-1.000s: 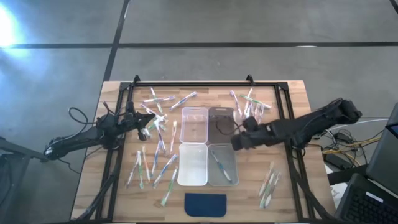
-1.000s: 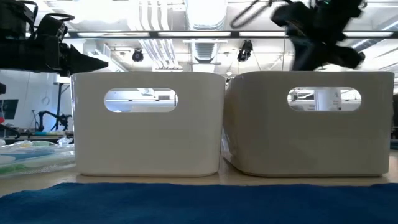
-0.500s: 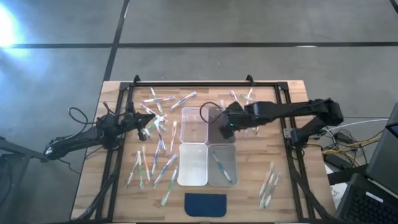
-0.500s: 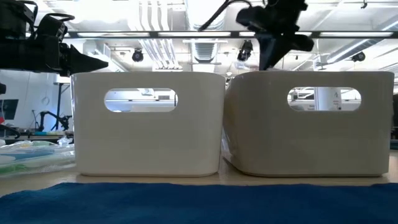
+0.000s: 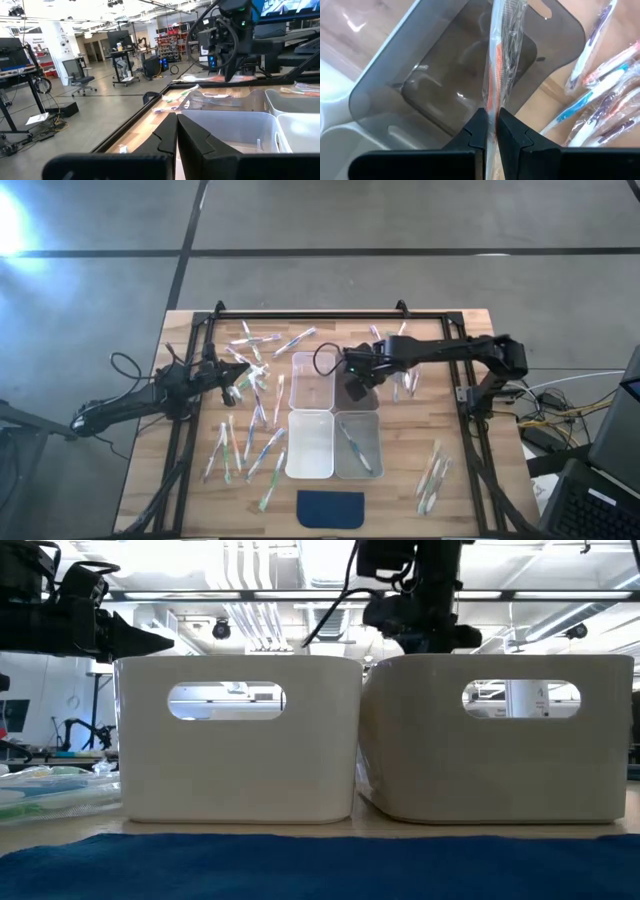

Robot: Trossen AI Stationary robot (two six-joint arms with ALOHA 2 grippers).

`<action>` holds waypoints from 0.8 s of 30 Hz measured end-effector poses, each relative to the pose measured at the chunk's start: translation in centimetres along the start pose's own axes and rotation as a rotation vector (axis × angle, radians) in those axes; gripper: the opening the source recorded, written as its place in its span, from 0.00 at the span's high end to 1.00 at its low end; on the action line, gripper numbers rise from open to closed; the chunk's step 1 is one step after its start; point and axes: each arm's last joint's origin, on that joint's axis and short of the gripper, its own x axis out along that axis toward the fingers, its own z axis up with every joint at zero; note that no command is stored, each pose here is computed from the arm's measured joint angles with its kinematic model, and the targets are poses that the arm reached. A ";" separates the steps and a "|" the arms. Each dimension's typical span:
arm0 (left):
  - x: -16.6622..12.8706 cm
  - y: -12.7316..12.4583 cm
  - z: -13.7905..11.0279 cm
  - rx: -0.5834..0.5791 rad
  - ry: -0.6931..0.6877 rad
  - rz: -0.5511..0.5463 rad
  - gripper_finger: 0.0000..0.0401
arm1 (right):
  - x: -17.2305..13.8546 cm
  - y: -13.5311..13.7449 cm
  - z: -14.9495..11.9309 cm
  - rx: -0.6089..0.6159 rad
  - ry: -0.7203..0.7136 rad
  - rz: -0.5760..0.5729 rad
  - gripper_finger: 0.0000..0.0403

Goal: Pick & Place Toothbrushes
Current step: Put the orange toothbrush into the black bin

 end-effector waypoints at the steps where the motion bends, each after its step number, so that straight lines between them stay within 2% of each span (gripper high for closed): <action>1: 0.0 0.0 0.0 0.000 0.000 0.000 0.96 | 0.1 -0.1 0.2 -0.002 0.002 -0.001 0.96; 24: 0.0 0.0 0.0 0.000 0.001 0.001 0.96 | 4.0 0.7 1.1 -0.048 0.081 -0.025 0.96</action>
